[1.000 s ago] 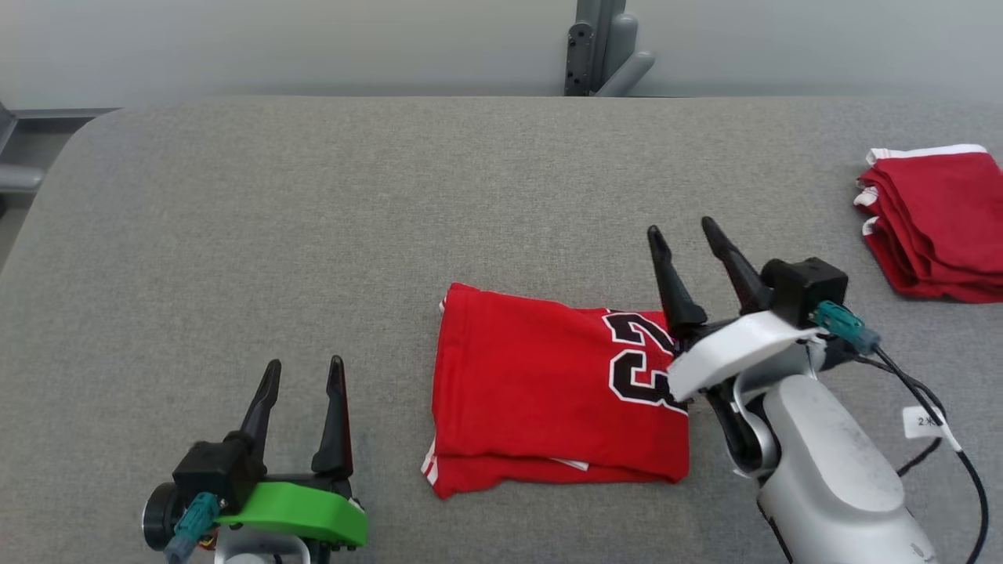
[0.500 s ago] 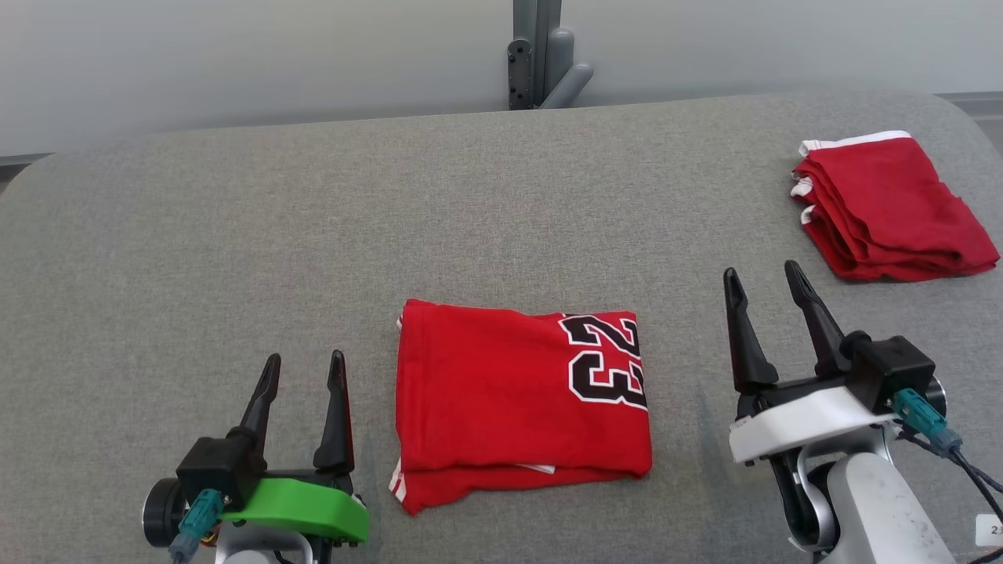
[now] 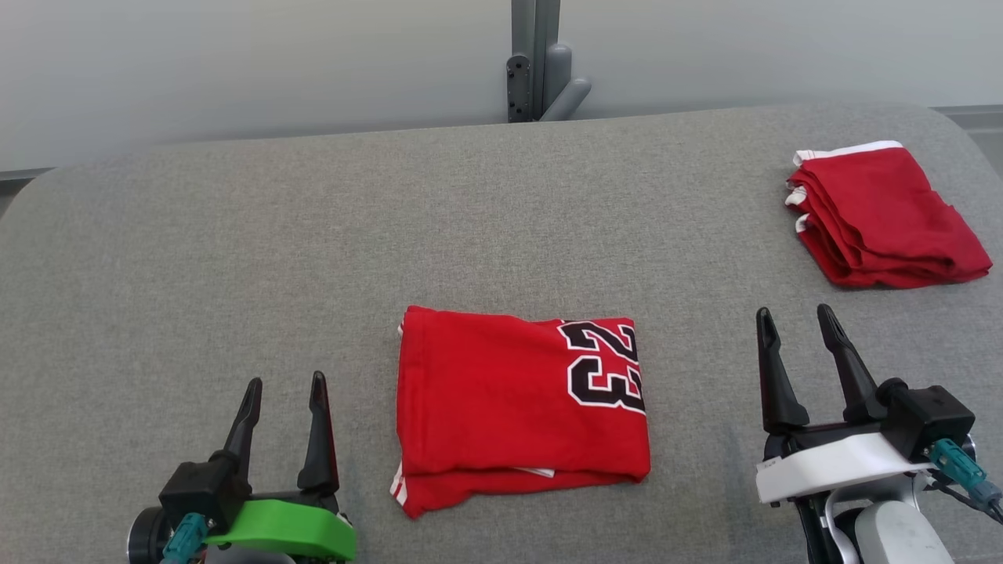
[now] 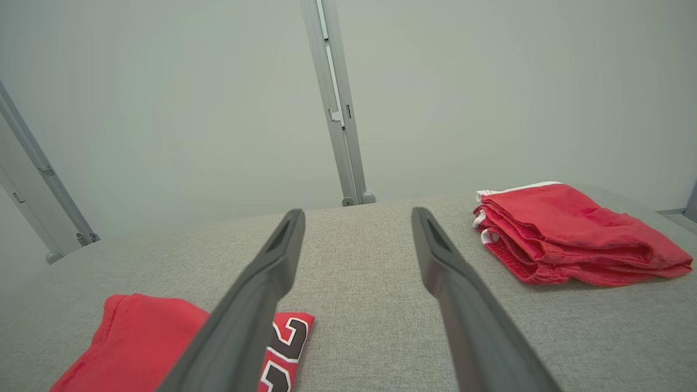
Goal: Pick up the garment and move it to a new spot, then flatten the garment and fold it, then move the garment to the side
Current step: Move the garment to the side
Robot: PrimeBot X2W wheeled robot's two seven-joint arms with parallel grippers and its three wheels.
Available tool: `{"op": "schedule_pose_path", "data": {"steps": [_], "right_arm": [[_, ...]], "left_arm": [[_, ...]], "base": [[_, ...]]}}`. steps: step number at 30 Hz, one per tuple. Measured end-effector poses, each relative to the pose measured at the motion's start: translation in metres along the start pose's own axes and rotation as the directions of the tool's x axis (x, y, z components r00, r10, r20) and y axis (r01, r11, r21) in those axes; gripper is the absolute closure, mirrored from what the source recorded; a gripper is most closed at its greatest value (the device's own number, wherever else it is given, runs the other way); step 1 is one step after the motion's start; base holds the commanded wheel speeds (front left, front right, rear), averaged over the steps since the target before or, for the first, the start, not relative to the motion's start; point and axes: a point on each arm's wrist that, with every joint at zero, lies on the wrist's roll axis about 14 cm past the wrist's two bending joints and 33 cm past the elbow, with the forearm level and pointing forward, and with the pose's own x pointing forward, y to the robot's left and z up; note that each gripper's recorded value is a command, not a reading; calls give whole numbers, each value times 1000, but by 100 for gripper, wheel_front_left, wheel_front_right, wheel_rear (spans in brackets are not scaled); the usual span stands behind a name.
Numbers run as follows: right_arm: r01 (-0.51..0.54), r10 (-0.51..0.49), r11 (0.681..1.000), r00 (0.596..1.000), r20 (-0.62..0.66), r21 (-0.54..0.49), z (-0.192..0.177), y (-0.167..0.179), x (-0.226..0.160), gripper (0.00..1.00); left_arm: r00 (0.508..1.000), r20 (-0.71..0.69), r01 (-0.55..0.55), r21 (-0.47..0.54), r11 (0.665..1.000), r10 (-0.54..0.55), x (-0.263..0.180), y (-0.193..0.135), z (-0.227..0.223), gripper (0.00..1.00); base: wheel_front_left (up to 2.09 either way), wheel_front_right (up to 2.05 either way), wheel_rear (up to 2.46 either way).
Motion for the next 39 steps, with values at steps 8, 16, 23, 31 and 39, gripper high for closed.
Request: {"op": "schedule_pose_path", "data": {"steps": [8, 16, 23, 31, 39], "right_arm": [[-2, 2, 1000, 1000, 6, 2, 2, 1, 0, 0], [-9, 9, 1000, 1000, 2, 10, 0, 4, 1, 0], [-12, 13, 1000, 1000, -6, 11, -2, 5, 1, 0], [-34, 33, 999, 984, -173, -2, -33, 10, 11, 0], [-90, 116, 993, 878, -465, 77, -90, 25, 10, 0]], "left_arm": [[1000, 9, -7, 2, 1000, 7, -2, 2, 2, 0], [1000, 16, -13, 6, 1000, 12, -4, 4, 4, 0], [1000, 19, -18, 12, 1000, 18, -5, 5, 5, 0], [1000, 15, -20, 10, 1000, 20, -7, 6, 3, 0], [998, 10, -57, 7, 998, 57, -15, 17, 1, 0]], "base": [[0, 0, 0], [0, 0, 0], [0, 0, 0], [0, 0, 0], [0, 0, 0]]}}
